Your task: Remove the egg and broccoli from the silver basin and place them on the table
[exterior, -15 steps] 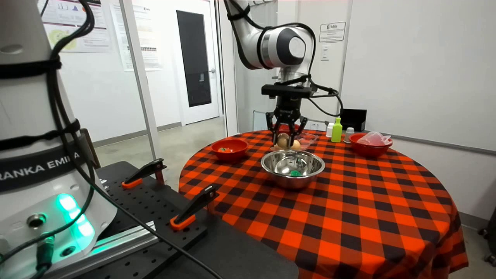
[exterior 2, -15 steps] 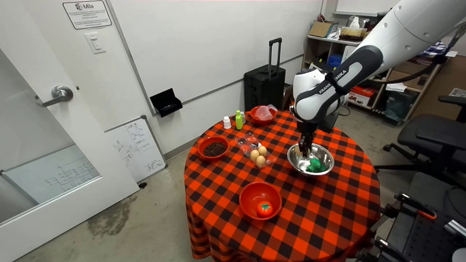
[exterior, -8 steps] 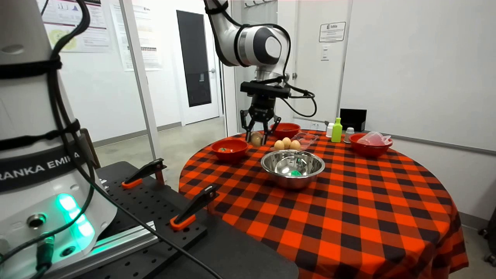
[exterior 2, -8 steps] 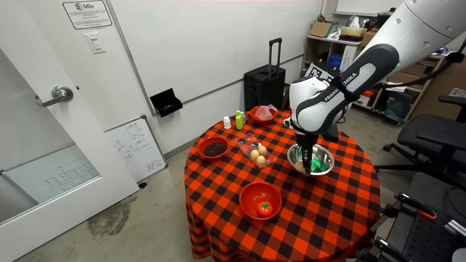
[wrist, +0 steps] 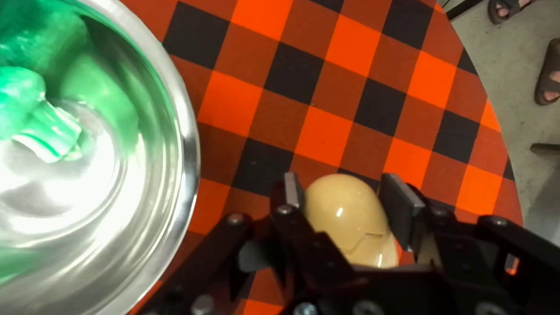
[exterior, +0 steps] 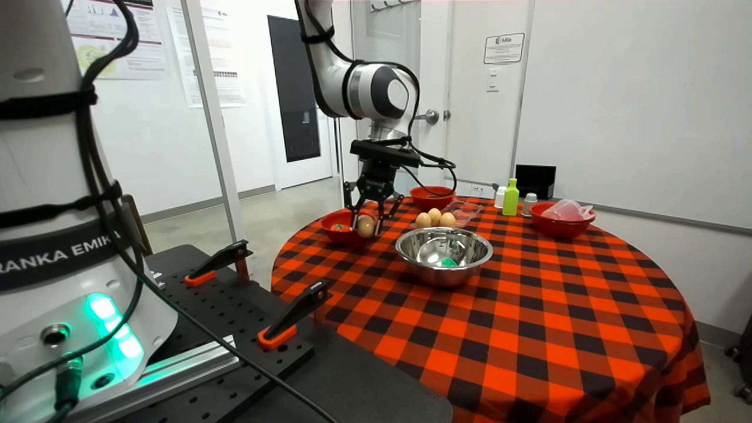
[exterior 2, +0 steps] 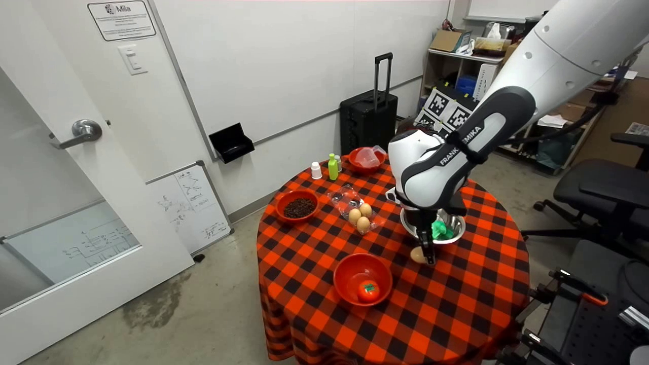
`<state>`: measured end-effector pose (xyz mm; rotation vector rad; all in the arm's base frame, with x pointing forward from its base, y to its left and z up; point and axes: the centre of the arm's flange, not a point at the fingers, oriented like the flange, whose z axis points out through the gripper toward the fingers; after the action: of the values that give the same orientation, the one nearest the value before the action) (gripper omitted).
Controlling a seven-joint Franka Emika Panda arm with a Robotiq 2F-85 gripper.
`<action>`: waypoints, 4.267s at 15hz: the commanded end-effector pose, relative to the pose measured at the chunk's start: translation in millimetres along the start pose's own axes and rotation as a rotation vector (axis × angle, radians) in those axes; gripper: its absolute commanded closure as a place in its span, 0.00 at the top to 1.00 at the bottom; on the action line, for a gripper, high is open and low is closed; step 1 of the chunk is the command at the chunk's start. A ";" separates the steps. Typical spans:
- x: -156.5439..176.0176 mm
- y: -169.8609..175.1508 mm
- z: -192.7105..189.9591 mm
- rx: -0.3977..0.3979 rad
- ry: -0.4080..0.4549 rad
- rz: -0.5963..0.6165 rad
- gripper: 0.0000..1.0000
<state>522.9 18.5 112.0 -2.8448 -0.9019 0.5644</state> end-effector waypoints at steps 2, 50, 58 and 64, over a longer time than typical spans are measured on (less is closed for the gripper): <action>38.2 13.4 31.1 -0.013 -0.059 -0.030 0.23; -47.1 138.2 -56.1 -0.143 0.036 0.363 1.00; -65.6 169.5 -26.2 -0.124 0.005 0.457 1.00; -61.8 181.7 -3.1 -0.122 -0.019 0.513 1.00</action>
<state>566.2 -161.9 108.1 -3.1609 -0.2289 0.5825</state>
